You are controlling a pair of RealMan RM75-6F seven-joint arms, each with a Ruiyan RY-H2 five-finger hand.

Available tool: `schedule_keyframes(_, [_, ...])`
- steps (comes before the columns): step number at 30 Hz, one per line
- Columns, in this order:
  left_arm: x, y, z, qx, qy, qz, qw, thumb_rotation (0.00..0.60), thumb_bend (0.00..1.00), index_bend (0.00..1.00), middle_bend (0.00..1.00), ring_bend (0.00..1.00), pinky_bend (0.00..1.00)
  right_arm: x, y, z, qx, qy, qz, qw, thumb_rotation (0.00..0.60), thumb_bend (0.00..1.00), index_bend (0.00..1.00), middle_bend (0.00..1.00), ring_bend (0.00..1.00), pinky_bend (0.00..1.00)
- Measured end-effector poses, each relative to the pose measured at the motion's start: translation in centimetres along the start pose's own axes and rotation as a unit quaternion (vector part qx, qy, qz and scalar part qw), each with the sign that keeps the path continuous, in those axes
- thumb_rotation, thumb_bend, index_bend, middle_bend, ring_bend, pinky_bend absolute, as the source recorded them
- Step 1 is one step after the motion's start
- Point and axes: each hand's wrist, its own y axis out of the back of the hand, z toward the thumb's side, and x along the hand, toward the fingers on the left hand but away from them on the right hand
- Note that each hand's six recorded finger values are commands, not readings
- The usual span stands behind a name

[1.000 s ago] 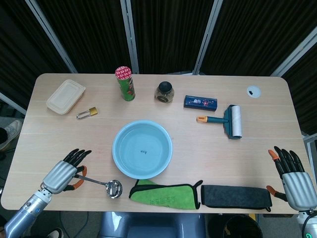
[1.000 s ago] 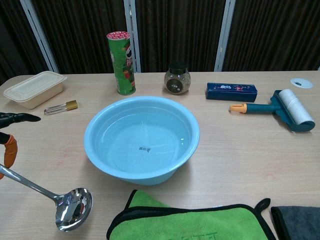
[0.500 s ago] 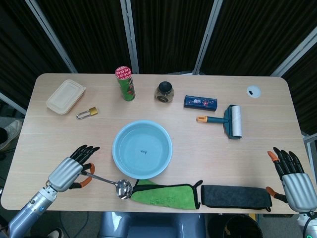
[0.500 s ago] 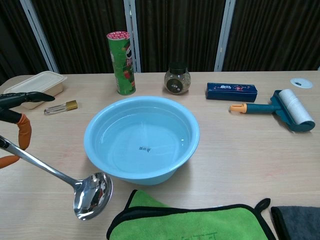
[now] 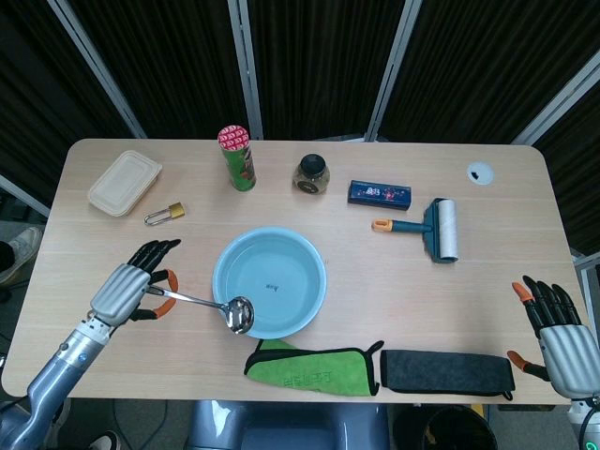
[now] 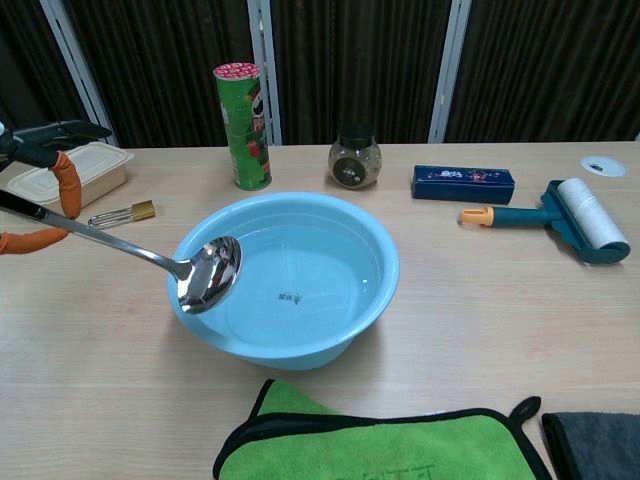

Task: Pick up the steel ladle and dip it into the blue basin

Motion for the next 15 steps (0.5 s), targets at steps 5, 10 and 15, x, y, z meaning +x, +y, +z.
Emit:
schedule_keyframes(5, [1.9, 0.1, -1.0, 0.008, 0.018, 0.004, 0.9998, 0.600, 0.41, 0.69, 0.00, 0.00, 0.00, 0.2, 0.2, 0.2, 0.000, 0.004, -0.007, 1.0000, 0.600, 0.00, 0.00, 0.00, 0.00, 0.00])
schedule_keyframes(10, [4.3, -0.4, -1.1, 0.019, 0.023, -0.002, 0.9995, 0.600, 0.41, 0.69, 0.00, 0.00, 0.00, 0.2, 0.5, 0.2, -0.005, 0.005, -0.014, 0.9999, 0.600, 0.00, 0.00, 0.00, 0.00, 0.00])
schedule_keyframes(15, [7.1, -1.1, -0.6, 0.024, 0.024, -0.005, 0.9994, 0.600, 0.41, 0.69, 0.00, 0.00, 0.00, -0.1, 0.9, -0.4, -0.015, -0.005, -0.020, 0.9997, 0.600, 0.00, 0.00, 0.00, 0.00, 0.00])
